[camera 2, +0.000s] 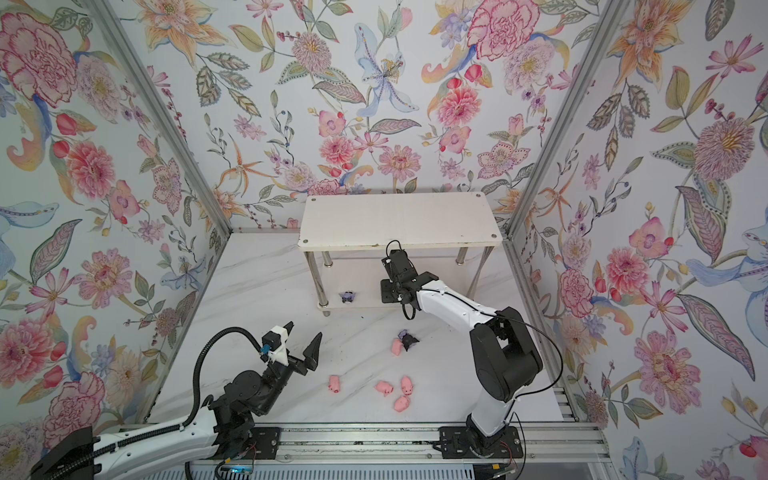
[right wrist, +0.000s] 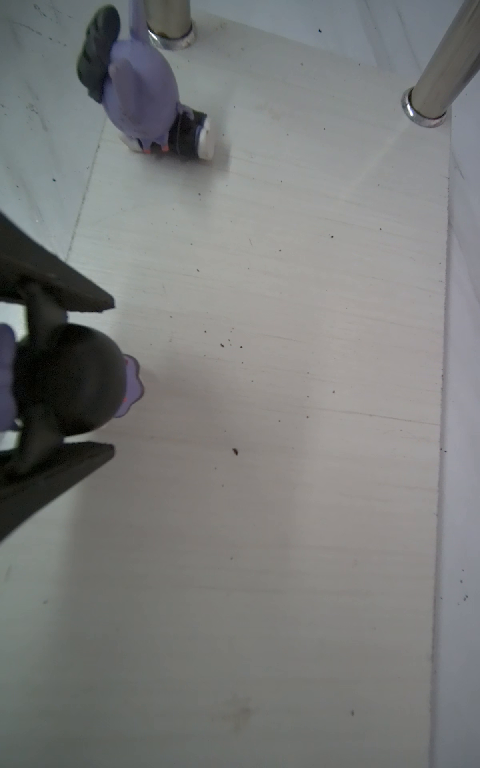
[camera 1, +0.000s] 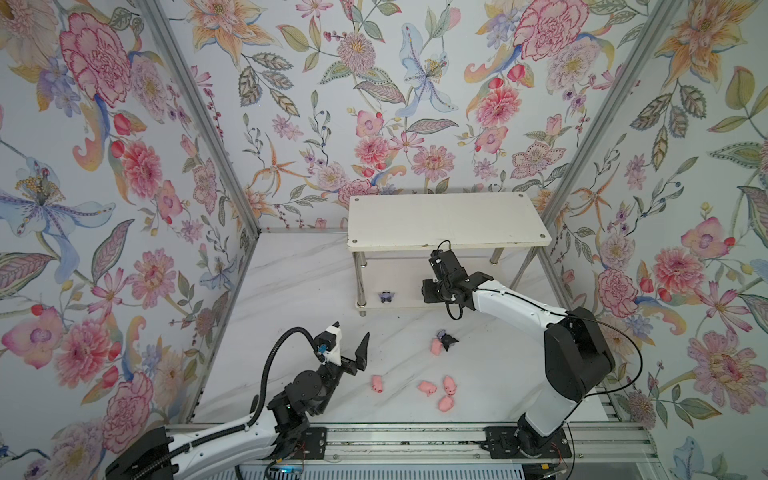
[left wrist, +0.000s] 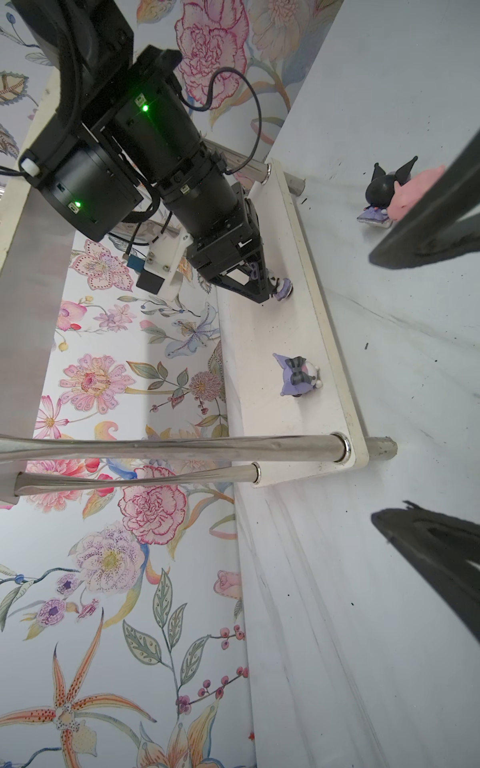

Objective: Place and organize the plastic toys onto the shelf
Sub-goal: 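Lower the black figurine onto the lower shelf beside the purple figurine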

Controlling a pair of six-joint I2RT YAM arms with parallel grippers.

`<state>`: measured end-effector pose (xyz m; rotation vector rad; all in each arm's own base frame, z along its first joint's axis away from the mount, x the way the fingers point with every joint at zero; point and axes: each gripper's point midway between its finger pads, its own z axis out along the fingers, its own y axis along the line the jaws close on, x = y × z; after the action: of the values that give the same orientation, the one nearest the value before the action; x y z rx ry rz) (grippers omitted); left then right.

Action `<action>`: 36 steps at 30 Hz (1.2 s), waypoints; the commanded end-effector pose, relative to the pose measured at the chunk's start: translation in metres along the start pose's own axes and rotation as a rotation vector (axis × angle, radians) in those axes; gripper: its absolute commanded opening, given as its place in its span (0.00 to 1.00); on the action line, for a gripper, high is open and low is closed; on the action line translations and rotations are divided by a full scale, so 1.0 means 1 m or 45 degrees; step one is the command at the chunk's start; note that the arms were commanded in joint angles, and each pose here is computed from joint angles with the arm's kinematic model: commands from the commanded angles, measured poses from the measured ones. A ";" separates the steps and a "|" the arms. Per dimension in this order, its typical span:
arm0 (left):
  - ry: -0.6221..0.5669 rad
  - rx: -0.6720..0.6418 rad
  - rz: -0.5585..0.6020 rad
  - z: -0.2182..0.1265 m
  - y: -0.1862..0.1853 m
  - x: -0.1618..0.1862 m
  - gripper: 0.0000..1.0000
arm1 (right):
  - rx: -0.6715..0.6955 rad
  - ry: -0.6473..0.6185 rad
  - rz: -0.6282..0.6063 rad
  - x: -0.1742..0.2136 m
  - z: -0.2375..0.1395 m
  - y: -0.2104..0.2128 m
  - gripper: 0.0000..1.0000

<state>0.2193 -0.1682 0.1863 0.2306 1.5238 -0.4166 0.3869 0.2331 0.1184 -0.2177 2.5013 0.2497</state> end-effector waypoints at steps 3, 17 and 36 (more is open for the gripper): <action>0.122 -0.015 0.065 -0.016 0.018 0.055 0.91 | 0.061 0.060 0.046 0.010 -0.005 -0.019 0.24; 0.122 -0.017 0.061 -0.016 0.019 0.056 0.90 | 0.019 0.100 0.043 0.014 0.006 -0.008 0.59; 0.115 -0.014 0.048 -0.018 0.020 0.056 0.90 | 0.002 0.073 0.053 0.010 -0.004 -0.002 0.72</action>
<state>0.2197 -0.1658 0.1917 0.2073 1.5085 -0.4302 0.3795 0.2321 0.1050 -0.1961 2.5668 0.2591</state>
